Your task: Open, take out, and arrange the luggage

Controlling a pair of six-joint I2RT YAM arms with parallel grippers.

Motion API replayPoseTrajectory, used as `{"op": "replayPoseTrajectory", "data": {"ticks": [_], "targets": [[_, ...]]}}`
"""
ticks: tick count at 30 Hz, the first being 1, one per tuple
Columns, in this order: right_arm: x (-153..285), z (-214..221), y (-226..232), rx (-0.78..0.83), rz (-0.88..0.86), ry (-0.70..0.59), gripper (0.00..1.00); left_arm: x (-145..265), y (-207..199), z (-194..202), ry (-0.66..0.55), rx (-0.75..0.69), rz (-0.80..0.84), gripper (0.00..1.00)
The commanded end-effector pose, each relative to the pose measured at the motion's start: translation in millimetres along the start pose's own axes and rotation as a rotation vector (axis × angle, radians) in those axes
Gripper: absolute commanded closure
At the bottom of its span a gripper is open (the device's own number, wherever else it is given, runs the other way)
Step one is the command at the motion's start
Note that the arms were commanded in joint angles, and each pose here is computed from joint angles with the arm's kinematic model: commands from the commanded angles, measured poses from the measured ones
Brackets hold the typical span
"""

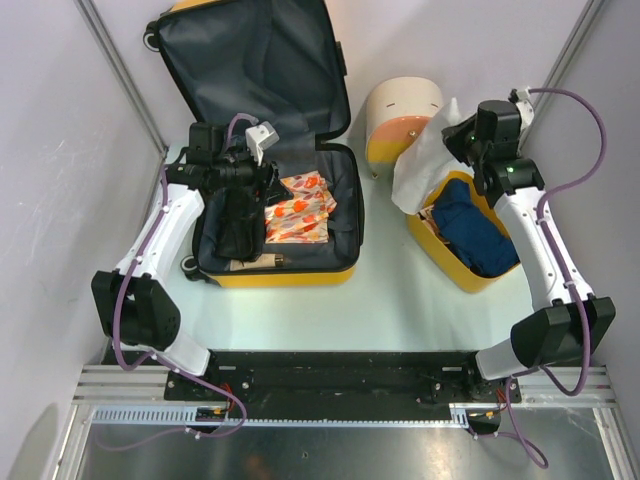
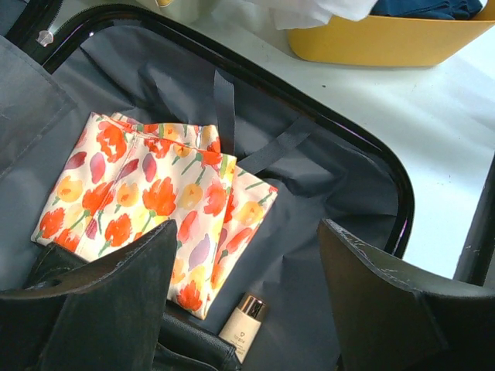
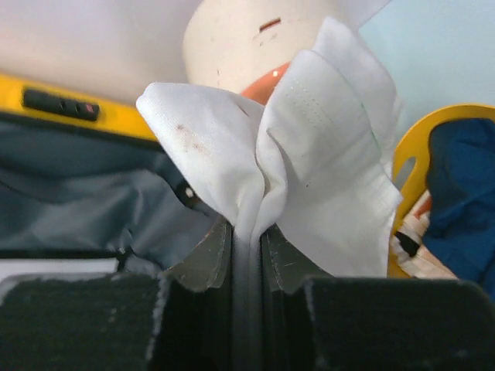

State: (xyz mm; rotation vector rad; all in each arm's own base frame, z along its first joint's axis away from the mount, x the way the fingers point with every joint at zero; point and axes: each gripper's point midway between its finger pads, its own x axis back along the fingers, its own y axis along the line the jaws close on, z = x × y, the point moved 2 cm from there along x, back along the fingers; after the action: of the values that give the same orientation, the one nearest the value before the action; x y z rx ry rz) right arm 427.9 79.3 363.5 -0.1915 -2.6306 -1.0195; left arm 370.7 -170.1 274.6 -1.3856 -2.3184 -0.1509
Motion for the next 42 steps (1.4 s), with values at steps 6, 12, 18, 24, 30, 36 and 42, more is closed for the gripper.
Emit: {"op": "replayPoseTrajectory", "data": {"ticks": [6, 12, 18, 24, 30, 36, 42], "targets": [[3, -78, 45, -0.442, -0.214, -0.344, 1.0, 3, -5, -18, -0.033, -0.023, 0.009, 0.22], [-16, -52, -18, -0.374, -0.102, -0.353, 1.0, 1, -2, -13, -0.02, -0.027, -0.001, 0.21], [8, -50, -85, -0.332, 0.062, -0.383, 1.0, -3, -4, 2, 0.006, -0.011, 0.009, 0.21], [43, -31, -137, -0.319, 0.154, -0.346, 1.0, -10, 1, 3, 0.012, -0.007, 0.025, 0.21], [38, 25, -215, -0.262, 0.236, -0.216, 1.0, -13, 5, -3, 0.004, -0.014, 0.025, 0.21], [49, 36, -260, -0.227, 0.294, -0.213, 1.0, -10, 2, -2, 0.007, -0.024, 0.023, 0.2], [51, 53, -268, -0.126, 0.285, -0.165, 0.62, -13, 6, 8, 0.037, -0.007, 0.001, 0.18]]}}
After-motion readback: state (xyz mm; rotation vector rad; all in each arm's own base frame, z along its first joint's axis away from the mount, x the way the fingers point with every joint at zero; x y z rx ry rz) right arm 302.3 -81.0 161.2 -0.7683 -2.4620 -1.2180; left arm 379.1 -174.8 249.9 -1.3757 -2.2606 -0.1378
